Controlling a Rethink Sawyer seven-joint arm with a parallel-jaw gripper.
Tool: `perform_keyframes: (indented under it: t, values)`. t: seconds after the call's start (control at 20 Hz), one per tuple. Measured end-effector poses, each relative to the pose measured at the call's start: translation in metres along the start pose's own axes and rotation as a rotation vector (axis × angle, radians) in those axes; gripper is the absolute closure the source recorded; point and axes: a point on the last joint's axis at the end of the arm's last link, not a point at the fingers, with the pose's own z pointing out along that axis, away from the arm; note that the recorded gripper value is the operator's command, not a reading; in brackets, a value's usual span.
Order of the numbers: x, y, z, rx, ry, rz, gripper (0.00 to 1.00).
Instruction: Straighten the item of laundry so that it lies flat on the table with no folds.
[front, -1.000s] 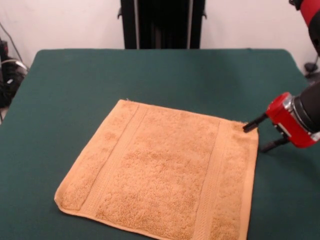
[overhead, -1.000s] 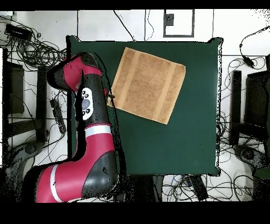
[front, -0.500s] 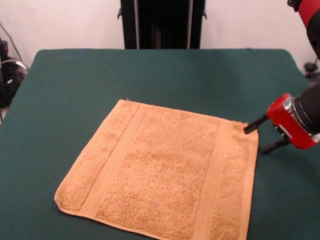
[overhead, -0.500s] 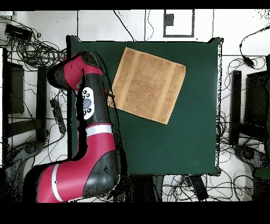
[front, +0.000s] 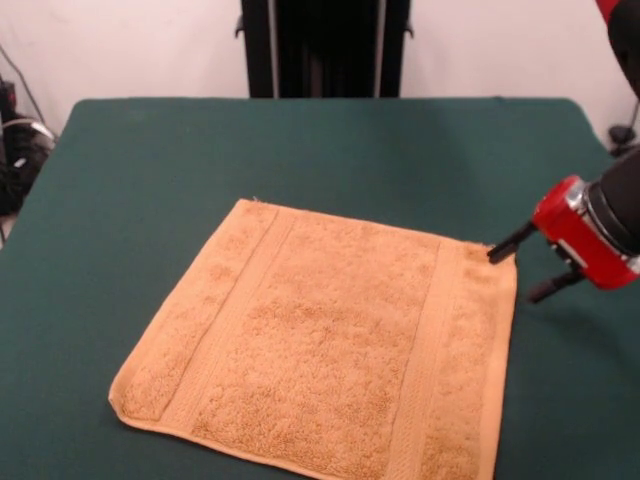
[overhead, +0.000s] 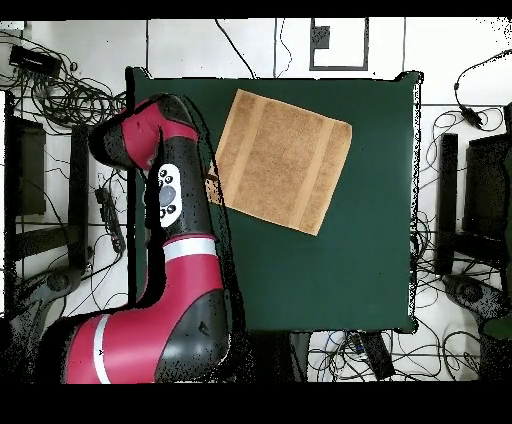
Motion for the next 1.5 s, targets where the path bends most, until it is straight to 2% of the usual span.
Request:
perform_keyframes:
  t: [0.1,0.35,0.5,0.7,1.15,1.5]
  values:
    - [-0.002,-0.002,-0.002,-0.01,-0.005,0.0,0.0]
    - [-0.023,-0.019,-0.013,-0.104,-0.056,0.012,0.0]
    - [-0.046,-0.037,-0.019,-0.168,-0.086,0.035,0.0]
    - [-0.077,-0.067,-0.025,-0.219,-0.112,0.067,0.0]
    - [-0.12,-0.124,-0.032,-0.222,-0.139,0.034,0.0]
    - [-0.138,-0.143,-0.026,-0.217,-0.138,-0.005,0.0]
